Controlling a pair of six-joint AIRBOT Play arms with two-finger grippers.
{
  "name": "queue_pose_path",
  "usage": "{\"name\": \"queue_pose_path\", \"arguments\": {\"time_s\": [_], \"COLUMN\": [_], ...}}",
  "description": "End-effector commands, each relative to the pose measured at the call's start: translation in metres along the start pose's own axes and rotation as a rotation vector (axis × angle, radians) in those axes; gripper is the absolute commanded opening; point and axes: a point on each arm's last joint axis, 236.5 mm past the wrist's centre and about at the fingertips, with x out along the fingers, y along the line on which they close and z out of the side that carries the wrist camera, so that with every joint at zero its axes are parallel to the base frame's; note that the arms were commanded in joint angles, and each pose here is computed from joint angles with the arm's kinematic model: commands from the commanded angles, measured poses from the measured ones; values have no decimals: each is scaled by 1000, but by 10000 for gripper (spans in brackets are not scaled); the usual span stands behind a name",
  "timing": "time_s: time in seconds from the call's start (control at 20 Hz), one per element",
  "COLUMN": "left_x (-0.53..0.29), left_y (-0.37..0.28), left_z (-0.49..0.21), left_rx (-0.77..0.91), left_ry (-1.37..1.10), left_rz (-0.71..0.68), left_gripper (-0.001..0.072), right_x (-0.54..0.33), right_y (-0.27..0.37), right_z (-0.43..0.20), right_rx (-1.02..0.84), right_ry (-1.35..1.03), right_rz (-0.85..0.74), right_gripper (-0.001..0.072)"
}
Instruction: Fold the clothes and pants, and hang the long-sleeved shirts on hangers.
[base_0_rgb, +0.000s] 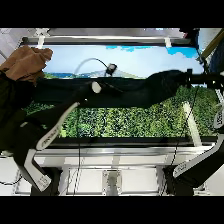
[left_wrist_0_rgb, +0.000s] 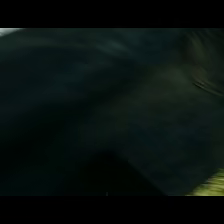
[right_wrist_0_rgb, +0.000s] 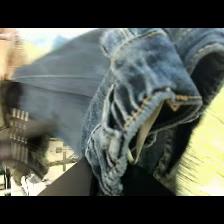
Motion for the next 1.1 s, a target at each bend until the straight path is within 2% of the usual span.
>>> {"name": "queue_pose_path", "arguments": {"time_s": [0.0, 0.15, 0.4, 0.55, 0.7, 0.9, 0.95, 1.0, 1.05], "left_x": [39, 31, -82, -168, -233, -260, -260, -260, -260], "left_y": [-56, -52, 41, 104, 137, 145, 145, 145, 143], "left_z": [-36, -20, 60, 73, 71, 56, 51, 48, 46], "left_rx": [-136, -131, -142, -131, -171, -200, -201, -197, -197], "left_ry": [57, 13, -125, -142, -150, -107, -87, -73, -67], "left_rz": [-122, -108, -10, 94, 139, 134, 130, 130, 123], "left_gripper": [15, 14, 14, 14, 14, 14, 14, 14, 14], "right_x": [27, 78, 181, 240, 298, 367, 375, 379, 379], "right_y": [77, 111, 134, 165, 174, 159, 166, 178, 190], "right_z": [6, -5, -31, -49, -78, -146, -153, -155, -154], "right_rx": [-89, -167, -225, -291, -262, -185, -180, -203, -213], "right_ry": [52, 103, 92, 36, 38, 174, 171, 156, 149], "right_rz": [-1, -106, -231, -220, -188, -159, -133, -108, -82], "right_gripper": [36, 35, 34, 33, 33, 35, 57, 255, 520]}}
